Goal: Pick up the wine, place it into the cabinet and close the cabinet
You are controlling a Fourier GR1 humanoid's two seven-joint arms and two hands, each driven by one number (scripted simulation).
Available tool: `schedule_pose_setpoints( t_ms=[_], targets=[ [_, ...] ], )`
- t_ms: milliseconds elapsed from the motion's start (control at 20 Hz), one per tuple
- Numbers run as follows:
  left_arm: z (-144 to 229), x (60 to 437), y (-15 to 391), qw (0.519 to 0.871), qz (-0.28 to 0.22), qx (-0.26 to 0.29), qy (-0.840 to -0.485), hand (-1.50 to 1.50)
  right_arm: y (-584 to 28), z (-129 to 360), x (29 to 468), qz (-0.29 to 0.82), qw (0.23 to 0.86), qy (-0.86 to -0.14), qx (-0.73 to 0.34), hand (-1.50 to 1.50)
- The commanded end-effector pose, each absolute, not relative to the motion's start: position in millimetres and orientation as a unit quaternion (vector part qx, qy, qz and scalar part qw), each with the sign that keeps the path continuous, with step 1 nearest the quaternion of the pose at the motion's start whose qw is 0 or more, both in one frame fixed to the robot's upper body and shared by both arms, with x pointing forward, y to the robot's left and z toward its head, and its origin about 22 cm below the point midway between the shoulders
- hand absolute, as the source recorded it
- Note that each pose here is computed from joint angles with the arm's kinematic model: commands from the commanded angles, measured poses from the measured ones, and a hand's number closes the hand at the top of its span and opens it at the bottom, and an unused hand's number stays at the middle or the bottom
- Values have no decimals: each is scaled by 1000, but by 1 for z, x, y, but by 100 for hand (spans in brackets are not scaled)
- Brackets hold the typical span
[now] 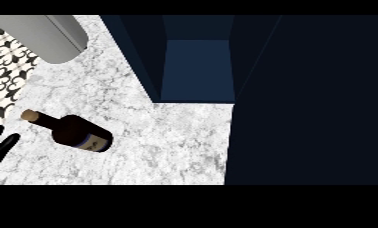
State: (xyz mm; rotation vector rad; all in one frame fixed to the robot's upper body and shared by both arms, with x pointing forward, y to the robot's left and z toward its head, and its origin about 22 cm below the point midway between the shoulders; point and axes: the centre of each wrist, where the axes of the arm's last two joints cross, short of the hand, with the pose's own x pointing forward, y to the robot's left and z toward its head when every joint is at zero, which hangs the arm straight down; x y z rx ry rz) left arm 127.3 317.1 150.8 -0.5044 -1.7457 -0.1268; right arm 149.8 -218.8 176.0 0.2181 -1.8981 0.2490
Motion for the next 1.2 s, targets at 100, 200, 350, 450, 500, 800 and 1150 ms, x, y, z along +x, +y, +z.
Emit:
schedule_pose_setpoints(
  t_ms=[100,200,350,450,500,800,1150],
  targets=[
    [180,114,326,575,-54,-249,-778,-150,-227,195,122,108,558,-818,87,-150],
    [195,123,339,567,-45,-235,-788,-150,-225,201,126,111,549,-823,94,-150],
    [186,114,347,582,-34,-224,-781,-150,-221,204,113,108,553,-821,92,-150],
    [194,121,345,578,-36,-230,-782,-150,-220,201,137,100,549,-825,93,-150],
    [184,121,358,579,-40,-221,-784,-150,-226,198,119,115,559,-817,84,-150],
    [186,133,373,598,-23,-210,-773,-150,-232,207,128,106,553,-821,95,-150],
    [155,156,393,634,-16,-214,-743,-150,-228,209,131,102,551,-823,87,-150]
  ],
)
